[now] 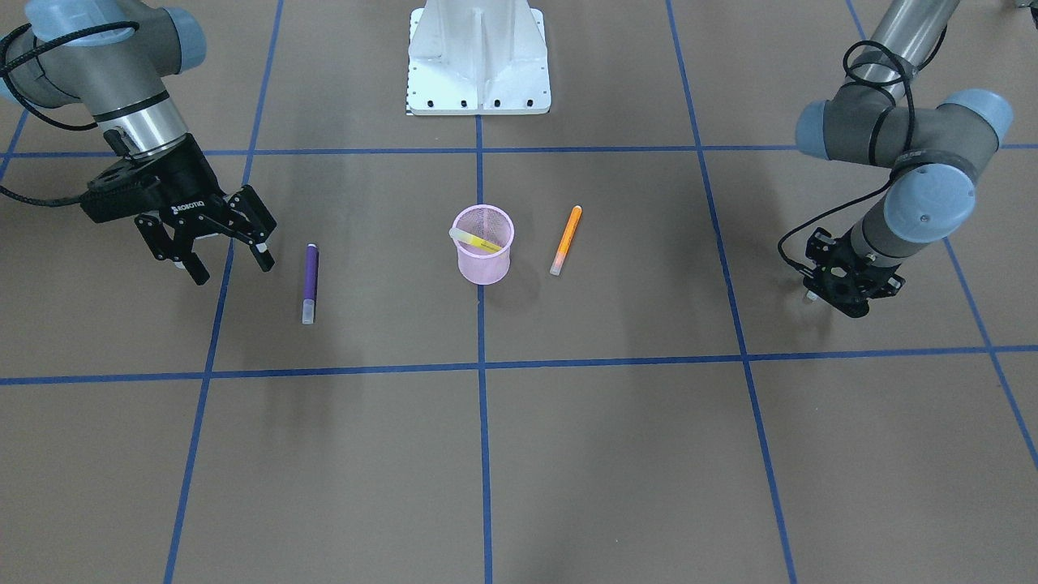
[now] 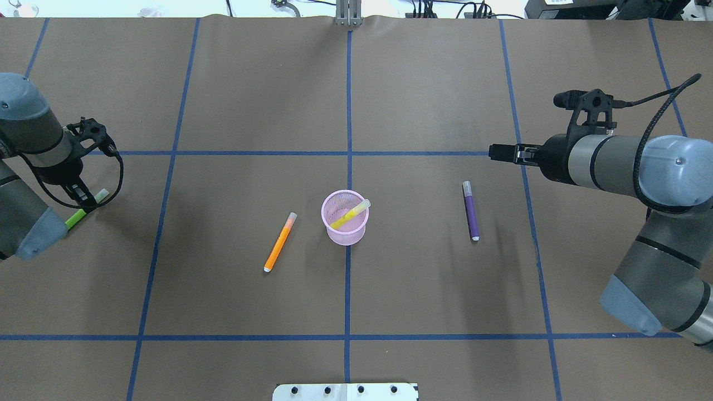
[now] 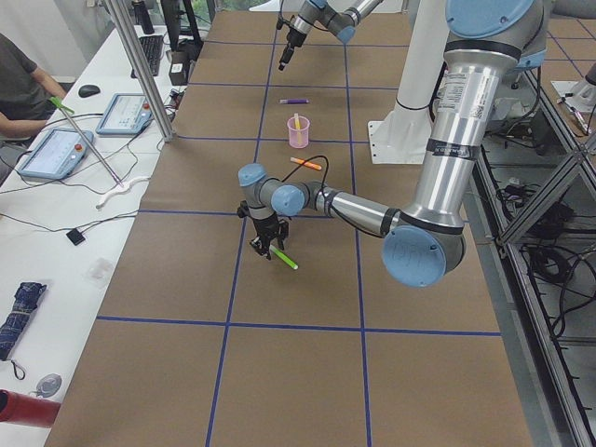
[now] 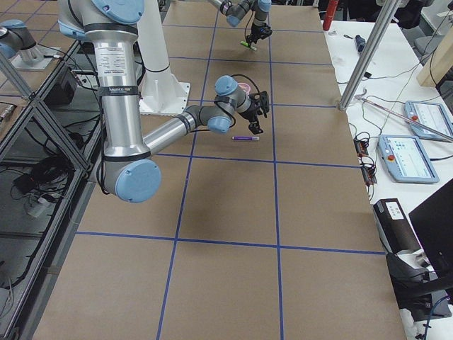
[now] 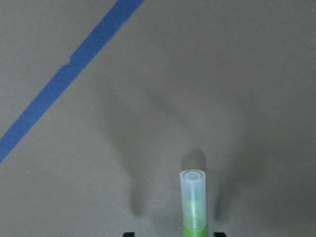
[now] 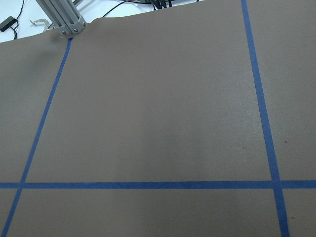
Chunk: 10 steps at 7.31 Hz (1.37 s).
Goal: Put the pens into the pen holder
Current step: 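Lift the green marker and carry it toward the cup with the left gripper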
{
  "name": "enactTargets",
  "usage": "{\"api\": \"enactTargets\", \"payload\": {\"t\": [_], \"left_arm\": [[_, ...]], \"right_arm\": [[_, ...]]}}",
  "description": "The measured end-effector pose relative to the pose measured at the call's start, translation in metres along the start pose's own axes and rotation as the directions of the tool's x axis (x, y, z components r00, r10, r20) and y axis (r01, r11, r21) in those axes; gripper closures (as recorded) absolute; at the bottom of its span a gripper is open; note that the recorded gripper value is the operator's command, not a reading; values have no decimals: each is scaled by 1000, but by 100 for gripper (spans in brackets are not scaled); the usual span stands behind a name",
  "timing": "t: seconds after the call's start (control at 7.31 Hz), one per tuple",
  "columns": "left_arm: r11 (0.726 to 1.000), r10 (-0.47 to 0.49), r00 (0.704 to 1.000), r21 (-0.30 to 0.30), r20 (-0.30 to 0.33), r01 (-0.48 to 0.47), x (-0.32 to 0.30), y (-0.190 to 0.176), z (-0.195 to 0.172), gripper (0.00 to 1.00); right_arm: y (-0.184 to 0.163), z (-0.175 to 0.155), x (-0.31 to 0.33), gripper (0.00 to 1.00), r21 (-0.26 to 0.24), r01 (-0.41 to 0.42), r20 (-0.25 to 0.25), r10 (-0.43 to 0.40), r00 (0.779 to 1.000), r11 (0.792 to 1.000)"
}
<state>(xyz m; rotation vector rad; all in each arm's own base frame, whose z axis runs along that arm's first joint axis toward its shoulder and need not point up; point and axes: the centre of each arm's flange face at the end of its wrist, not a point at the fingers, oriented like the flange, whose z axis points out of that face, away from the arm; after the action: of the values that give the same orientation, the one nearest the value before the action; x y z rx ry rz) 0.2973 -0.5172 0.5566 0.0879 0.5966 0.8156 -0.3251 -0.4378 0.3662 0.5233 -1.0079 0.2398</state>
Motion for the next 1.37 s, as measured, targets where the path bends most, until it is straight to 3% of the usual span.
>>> {"api": "enactTargets", "payload": {"t": [0.55,0.68,0.82,1.37], "left_arm": [[1000,1,1000,-7,-4,-1,5,-1,4,59],[1000,0,1000,-9,-4,0,5,-1,6,94],[1000,0,1000,-11,-5,0,4,-1,7,100],[1000,10,999,9,-46,-10,13,-5,-1,100]], "right_arm": [[0,0,0,0,-1,-1,1,1,1000,1000],[0,-1,-1,0,0,-7,3,7,1000,1000],[-1,-1,-2,0,0,-21,6,21,1000,1000],[-3,-4,-4,0,3,-46,11,46,999,999]]}}
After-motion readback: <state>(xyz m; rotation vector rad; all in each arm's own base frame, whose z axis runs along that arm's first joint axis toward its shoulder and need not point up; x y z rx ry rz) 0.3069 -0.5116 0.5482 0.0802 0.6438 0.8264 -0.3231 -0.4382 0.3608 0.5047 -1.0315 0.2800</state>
